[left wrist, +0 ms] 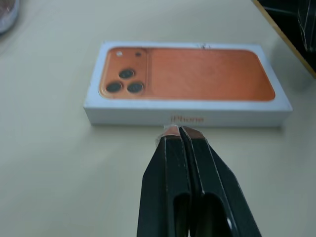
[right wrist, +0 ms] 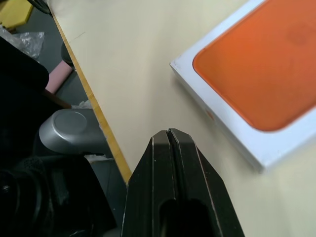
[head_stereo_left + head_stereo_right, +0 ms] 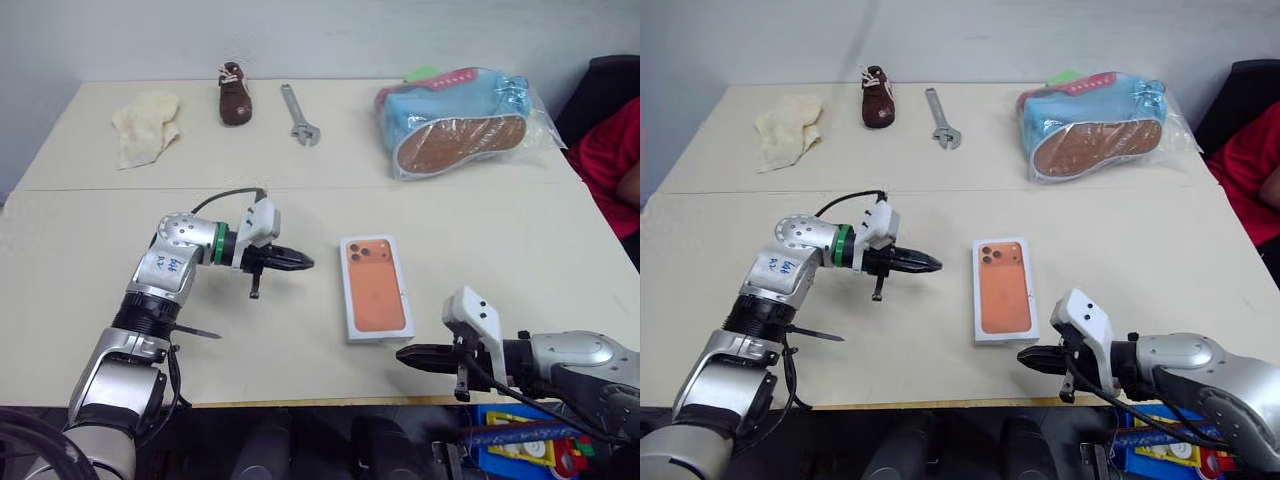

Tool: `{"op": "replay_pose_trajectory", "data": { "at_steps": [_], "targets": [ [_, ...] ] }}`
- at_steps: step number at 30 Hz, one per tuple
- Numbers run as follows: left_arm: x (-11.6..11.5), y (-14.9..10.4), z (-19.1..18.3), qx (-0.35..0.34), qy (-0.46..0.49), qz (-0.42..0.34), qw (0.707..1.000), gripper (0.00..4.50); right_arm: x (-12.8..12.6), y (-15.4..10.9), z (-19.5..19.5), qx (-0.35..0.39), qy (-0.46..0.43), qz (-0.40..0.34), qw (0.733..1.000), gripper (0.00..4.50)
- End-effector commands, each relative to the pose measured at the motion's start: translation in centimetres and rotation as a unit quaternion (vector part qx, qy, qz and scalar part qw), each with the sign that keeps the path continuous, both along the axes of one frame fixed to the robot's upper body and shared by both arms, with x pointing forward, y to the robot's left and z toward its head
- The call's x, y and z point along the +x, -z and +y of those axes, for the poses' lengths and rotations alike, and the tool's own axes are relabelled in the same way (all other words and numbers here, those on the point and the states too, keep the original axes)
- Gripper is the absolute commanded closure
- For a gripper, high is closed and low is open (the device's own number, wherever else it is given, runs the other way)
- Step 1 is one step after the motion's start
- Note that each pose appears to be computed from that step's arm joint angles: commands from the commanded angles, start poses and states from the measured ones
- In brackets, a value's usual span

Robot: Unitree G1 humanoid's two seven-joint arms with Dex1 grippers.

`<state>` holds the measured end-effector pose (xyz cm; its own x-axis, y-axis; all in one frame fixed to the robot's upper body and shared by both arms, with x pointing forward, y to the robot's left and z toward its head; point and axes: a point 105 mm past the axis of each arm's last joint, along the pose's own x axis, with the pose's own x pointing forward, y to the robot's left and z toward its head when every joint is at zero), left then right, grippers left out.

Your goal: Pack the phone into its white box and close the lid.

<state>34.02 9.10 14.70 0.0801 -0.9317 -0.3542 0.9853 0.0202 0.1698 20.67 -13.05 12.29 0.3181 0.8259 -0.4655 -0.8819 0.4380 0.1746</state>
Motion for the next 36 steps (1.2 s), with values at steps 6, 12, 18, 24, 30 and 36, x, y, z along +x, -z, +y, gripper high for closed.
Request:
{"op": "replay_pose_trajectory", "data": {
  "at_steps": [6,12,18,24,30,36],
  "targets": [
    [0.2,-1.5,-6.2,-0.053,0.042,-0.009,0.998,4.50,3.5,-0.9,0.5,0.020,0.055,-0.079,0.995,4.49],
    [3.2,2.8,-8.3,0.058,-0.023,-0.035,0.997,4.50,5.6,3.8,-1.6,-0.104,0.095,-0.103,0.985,4.49],
    [4.3,3.4,-7.7,0.074,-0.047,-0.030,0.996,4.50,5.3,4.0,-1.8,-0.110,0.074,-0.137,0.982,4.49],
    [3.5,-2.3,-3.1,-0.046,-0.035,0.009,0.998,3.26,3.9,-0.9,-2.7,-0.017,0.045,-0.160,0.986,3.56],
    [-3.4,-5.0,5.5,-0.044,0.003,0.061,0.997,1.45,2.4,-5.5,-6.6,0.001,0.009,-0.154,0.988,1.55],
    [-9.1,-6.2,12.0,0.011,-0.092,0.090,0.992,0.04,1.9,-9.5,-11.4,-0.037,-0.004,-0.157,0.987,0.02]
  ]
}}
